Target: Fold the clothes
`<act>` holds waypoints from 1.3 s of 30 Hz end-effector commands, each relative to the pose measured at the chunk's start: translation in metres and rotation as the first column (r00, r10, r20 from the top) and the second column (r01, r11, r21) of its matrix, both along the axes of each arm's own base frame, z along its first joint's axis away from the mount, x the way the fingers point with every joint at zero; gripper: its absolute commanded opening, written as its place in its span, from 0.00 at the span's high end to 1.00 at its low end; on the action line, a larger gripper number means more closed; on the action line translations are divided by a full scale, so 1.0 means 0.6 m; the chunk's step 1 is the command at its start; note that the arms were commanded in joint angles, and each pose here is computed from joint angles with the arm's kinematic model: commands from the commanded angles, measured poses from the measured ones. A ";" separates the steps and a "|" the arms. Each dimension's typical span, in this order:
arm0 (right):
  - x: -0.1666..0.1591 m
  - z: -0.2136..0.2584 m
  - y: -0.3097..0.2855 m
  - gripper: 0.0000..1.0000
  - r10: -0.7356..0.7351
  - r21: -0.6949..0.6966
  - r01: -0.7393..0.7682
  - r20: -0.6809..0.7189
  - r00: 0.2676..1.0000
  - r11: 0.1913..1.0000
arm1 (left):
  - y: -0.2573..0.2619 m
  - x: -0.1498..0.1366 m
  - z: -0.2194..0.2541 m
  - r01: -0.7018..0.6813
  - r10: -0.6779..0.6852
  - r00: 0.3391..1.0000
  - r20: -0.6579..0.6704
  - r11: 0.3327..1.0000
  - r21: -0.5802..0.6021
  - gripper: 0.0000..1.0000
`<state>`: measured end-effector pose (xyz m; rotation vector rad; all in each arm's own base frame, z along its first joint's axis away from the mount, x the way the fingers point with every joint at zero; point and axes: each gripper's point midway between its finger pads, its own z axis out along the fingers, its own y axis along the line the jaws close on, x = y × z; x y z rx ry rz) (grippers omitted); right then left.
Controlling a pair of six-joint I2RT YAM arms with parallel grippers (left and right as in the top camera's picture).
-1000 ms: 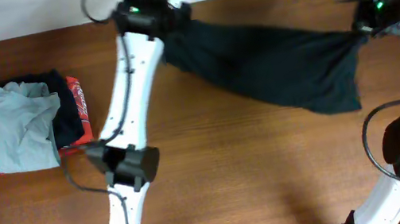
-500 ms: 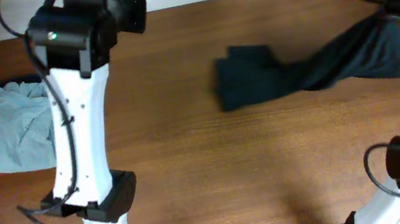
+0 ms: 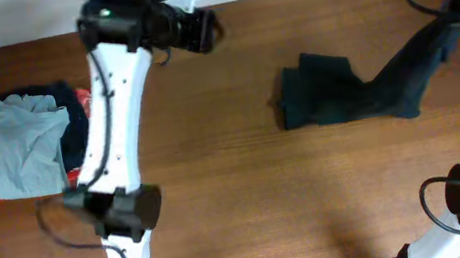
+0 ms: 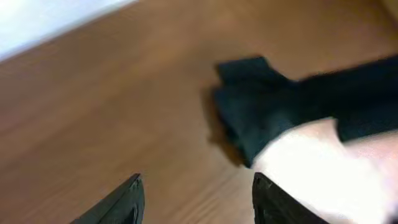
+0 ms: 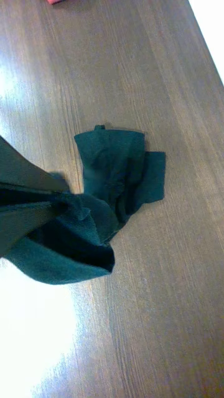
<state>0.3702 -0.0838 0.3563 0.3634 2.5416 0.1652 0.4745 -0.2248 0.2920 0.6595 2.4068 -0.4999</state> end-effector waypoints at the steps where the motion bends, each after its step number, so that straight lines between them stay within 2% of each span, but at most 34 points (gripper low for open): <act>1: -0.001 0.013 0.007 0.96 0.029 -0.010 -0.029 0.030 0.999 1.000 | -0.090 -0.012 -0.099 0.252 -0.284 0.949 -0.137 0.945 -0.207 0.41; 5: 0.000 0.014 0.006 0.96 0.029 -0.012 -0.029 0.034 0.999 1.000 | -0.128 -0.003 -0.181 0.282 -0.328 0.923 -0.200 0.932 -0.226 0.32; 9: 0.000 0.014 0.007 0.96 0.030 -0.011 -0.029 0.033 0.999 1.000 | -0.177 -0.001 -0.231 0.338 -0.388 0.902 -0.192 0.908 -0.247 0.24; 12: 0.000 0.014 0.007 0.96 0.030 -0.011 -0.029 0.033 0.999 1.000 | -0.209 -0.006 -0.267 0.366 -0.413 0.890 -0.193 0.900 -0.238 0.22; 15: 0.000 0.014 0.006 0.96 0.029 -0.011 -0.029 0.032 0.999 1.000 | -0.231 -0.008 -0.297 0.378 -0.423 0.884 -0.199 0.897 -0.229 0.22; 25: 0.000 0.014 0.006 0.96 0.029 -0.011 -0.029 0.032 0.999 1.000 | -0.236 0.029 -0.380 0.252 -0.260 0.940 -0.219 0.965 -0.067 0.22; 32: -0.001 0.014 0.006 0.96 0.032 -0.013 -0.031 0.030 0.999 0.999 | -0.253 0.014 -0.431 0.234 -0.254 0.922 -0.293 0.967 -0.102 0.22; 39: -0.002 0.013 0.007 0.96 0.042 -0.019 -0.042 0.027 0.999 0.999 | -0.289 -0.003 -0.432 0.256 -0.294 0.908 -0.299 0.953 -0.160 0.26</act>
